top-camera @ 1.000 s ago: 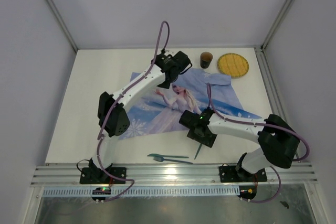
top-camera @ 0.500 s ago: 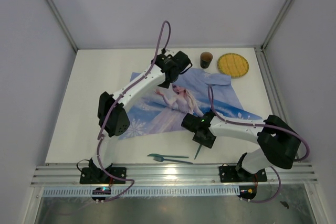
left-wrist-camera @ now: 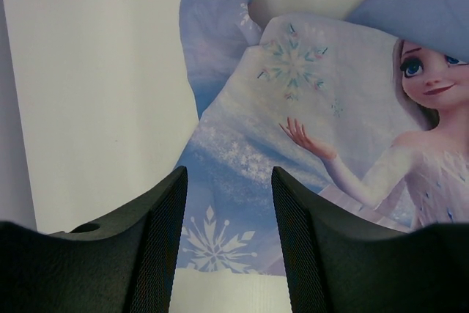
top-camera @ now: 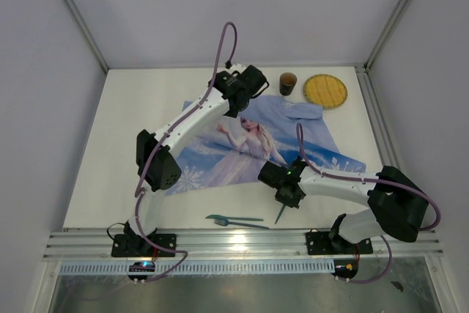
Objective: Set the dinner table for one person
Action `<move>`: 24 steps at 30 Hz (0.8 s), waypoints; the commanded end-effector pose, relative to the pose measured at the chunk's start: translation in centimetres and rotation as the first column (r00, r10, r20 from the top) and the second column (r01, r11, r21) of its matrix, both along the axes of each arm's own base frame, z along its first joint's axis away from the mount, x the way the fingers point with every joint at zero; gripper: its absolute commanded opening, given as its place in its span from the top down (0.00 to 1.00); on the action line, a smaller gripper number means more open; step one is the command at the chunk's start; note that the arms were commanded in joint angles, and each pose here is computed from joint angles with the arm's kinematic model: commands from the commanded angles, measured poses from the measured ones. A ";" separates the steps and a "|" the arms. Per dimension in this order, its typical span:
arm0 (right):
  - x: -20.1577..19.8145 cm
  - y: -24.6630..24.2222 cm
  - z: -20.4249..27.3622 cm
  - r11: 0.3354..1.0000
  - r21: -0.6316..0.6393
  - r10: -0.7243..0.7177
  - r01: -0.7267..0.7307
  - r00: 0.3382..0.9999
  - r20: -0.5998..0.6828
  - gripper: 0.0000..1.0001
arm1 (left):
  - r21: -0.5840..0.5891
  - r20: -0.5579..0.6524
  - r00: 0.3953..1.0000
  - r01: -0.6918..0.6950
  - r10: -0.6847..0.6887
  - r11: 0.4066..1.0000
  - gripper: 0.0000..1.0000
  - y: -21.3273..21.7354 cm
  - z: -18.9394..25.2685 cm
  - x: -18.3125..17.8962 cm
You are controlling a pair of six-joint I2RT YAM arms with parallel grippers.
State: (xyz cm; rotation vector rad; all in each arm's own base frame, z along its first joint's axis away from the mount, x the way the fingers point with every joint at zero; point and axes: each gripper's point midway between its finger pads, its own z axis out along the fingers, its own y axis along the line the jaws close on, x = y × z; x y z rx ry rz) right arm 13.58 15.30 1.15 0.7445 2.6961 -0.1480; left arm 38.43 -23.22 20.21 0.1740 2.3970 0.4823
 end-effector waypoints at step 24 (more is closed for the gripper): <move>-4.1 13.7 6.5 0.232 0.138 0.973 -0.963 0.231 -0.028 0.97 | -0.045 0.025 1.000 0.002 -0.001 0.999 0.47 -1.3 0.7 1.1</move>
